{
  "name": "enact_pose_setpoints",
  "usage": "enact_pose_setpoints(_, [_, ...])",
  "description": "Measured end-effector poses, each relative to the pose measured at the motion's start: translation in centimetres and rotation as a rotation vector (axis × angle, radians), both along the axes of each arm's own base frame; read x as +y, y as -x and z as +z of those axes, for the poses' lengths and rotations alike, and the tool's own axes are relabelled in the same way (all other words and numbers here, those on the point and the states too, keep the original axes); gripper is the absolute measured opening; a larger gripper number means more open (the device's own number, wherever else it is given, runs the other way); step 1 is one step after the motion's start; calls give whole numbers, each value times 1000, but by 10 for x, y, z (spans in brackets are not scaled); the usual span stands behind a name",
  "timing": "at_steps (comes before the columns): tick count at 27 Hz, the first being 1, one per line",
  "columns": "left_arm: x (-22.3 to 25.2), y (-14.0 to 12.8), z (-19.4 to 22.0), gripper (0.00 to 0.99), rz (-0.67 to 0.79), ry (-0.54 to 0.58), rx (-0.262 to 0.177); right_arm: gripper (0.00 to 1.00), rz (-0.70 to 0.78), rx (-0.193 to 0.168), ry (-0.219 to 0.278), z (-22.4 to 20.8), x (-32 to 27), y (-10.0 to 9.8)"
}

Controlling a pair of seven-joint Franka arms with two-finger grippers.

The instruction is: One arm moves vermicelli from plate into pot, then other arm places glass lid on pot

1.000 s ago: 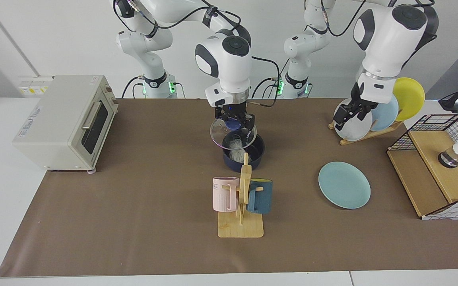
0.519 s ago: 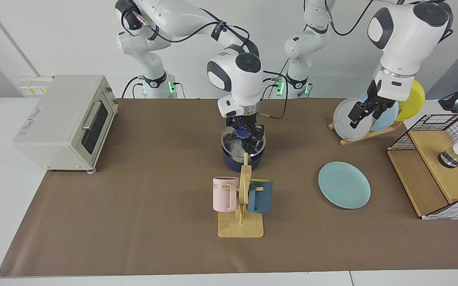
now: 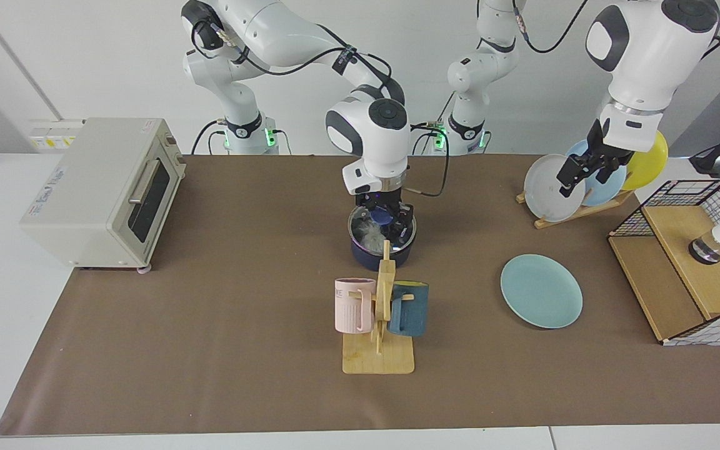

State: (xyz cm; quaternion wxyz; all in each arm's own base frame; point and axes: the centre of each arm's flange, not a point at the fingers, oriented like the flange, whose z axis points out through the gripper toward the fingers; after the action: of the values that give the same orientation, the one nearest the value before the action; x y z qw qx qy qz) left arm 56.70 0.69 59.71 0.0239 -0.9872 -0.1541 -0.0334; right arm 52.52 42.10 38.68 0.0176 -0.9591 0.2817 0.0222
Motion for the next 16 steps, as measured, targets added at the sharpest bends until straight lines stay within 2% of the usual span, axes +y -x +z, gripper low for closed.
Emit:
enact_pose_setpoints(12, [0,0,1,987,-1,-1,-1,436,-6,4,2,-2,2,2])
enact_pose_setpoints(16, [0,1,1,987,-2,-1,-1,436,-13,-5,13,-2,1,2])
